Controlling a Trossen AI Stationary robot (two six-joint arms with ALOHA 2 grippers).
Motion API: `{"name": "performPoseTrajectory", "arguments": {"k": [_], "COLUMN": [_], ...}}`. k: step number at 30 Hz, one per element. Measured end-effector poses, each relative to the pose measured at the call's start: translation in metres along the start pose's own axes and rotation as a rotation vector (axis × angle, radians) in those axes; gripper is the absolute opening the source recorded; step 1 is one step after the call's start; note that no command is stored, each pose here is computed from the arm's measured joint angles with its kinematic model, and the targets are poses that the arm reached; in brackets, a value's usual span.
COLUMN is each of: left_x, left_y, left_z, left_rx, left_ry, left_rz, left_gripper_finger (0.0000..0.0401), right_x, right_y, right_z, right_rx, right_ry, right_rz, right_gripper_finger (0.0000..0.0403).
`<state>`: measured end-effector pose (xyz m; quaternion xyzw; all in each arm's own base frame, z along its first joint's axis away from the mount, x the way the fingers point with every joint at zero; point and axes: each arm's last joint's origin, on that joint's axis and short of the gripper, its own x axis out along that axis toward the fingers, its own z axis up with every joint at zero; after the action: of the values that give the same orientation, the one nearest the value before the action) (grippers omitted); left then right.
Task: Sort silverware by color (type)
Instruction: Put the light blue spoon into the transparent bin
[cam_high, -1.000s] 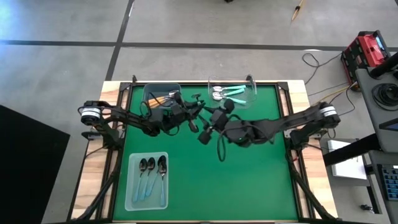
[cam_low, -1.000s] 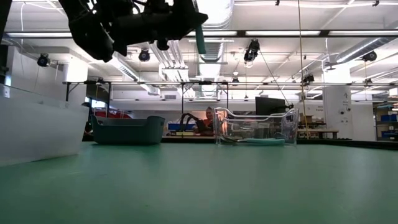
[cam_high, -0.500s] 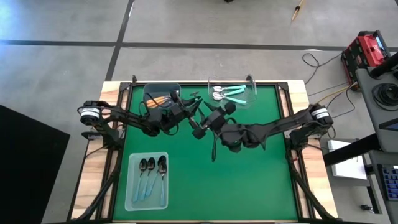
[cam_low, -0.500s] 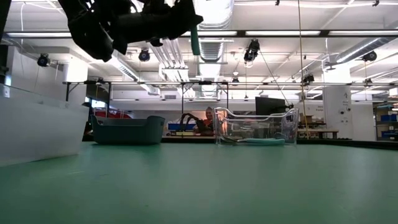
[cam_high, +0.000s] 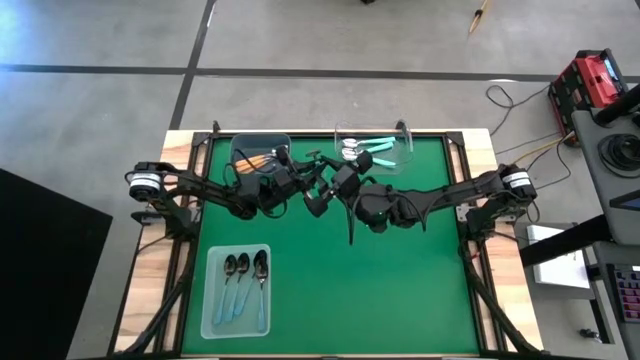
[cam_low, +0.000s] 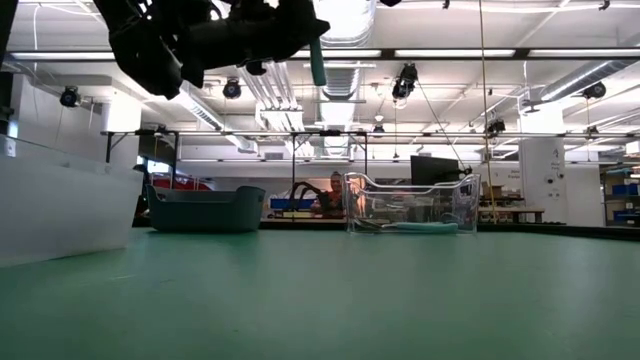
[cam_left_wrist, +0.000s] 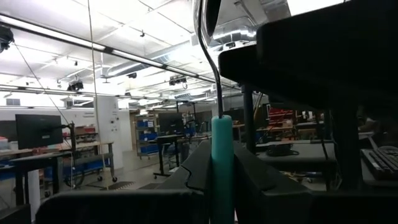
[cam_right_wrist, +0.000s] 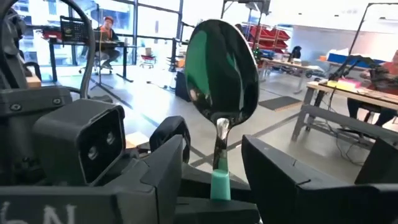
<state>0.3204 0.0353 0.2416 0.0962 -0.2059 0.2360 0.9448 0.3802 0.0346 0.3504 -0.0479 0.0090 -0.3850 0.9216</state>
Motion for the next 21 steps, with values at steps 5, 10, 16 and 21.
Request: {"name": "performPoseTrajectory", "arguments": {"k": [5,10,16,21], "left_x": [0.0,0.001,0.001,0.001], "left_y": [0.0,-0.002,-0.002,-0.002], "left_z": [-0.001,0.0,-0.001,-0.001], "left_rx": [0.001,-0.027,-0.027,-0.024], "left_ry": [0.004,0.005,0.006,0.006], "left_rz": [-0.001,-0.006,-0.006,-0.007], "left_gripper_finger": [0.0019,0.0019,0.0019,0.0019], "right_x": [0.006,0.013,0.015,0.02], "right_y": [-0.005,-0.011,-0.011,-0.012], "right_z": [-0.001,-0.002,-0.004,-0.009], "right_rx": [0.0,-0.009,-0.018,-0.029], "right_ry": [0.002,0.009,0.017,0.028], "right_rz": [-0.019,-0.032,-0.03,-0.025], "right_gripper_finger": [0.0164,0.016,0.0158,0.0148]}}
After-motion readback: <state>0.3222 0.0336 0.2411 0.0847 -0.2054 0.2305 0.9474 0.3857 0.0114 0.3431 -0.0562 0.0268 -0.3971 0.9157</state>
